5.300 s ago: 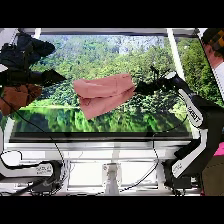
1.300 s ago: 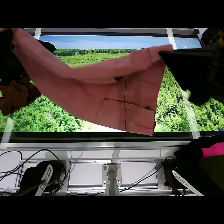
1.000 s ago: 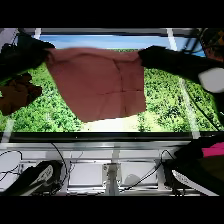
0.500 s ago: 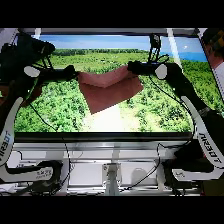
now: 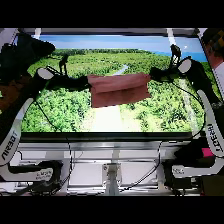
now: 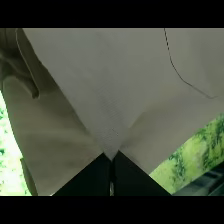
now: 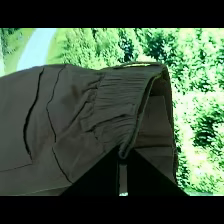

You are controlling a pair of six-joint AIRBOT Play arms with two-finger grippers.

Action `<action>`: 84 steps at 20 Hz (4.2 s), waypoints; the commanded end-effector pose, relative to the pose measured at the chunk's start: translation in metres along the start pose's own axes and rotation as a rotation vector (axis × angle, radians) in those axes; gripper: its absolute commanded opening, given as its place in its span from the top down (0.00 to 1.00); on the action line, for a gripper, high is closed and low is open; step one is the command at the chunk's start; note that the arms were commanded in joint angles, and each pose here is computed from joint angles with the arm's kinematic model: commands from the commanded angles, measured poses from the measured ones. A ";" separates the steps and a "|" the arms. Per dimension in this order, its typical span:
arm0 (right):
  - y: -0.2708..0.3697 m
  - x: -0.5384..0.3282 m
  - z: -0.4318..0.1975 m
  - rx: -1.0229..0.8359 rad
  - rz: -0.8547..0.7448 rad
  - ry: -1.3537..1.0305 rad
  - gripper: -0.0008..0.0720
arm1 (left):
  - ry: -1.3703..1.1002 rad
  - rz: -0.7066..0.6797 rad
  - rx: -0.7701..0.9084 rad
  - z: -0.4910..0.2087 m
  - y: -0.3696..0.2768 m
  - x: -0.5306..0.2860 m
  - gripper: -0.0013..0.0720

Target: Fold the clothes and pants, and hang the long-sleeved shirts on hangers.

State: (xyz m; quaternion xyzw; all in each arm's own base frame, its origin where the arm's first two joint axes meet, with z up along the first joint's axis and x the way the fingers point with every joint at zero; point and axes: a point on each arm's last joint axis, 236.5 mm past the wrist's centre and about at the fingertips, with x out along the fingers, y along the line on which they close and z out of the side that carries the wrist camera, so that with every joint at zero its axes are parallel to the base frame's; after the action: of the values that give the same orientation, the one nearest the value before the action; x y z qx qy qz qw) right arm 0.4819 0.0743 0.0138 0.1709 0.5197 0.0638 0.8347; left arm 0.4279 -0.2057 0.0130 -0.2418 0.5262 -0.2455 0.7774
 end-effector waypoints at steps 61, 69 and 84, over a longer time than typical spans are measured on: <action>-0.209 -0.157 0.036 0.184 -0.433 -0.091 0.96 | -0.423 0.114 0.323 0.092 -0.006 -0.152 0.18; -0.319 -0.258 -0.092 0.697 -0.682 0.130 0.96 | -0.436 0.295 0.458 0.089 0.011 -0.186 0.20; -0.326 -0.279 -0.129 0.754 -0.761 0.252 0.10 | -0.437 0.292 0.456 0.089 0.011 -0.186 0.20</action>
State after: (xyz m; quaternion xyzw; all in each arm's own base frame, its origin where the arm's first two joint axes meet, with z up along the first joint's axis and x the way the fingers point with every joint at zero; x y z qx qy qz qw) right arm 0.2181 -0.2801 0.0833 0.2520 0.6282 -0.4134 0.6090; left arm 0.4520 -0.0697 0.1649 -0.0316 0.3088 -0.1859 0.9322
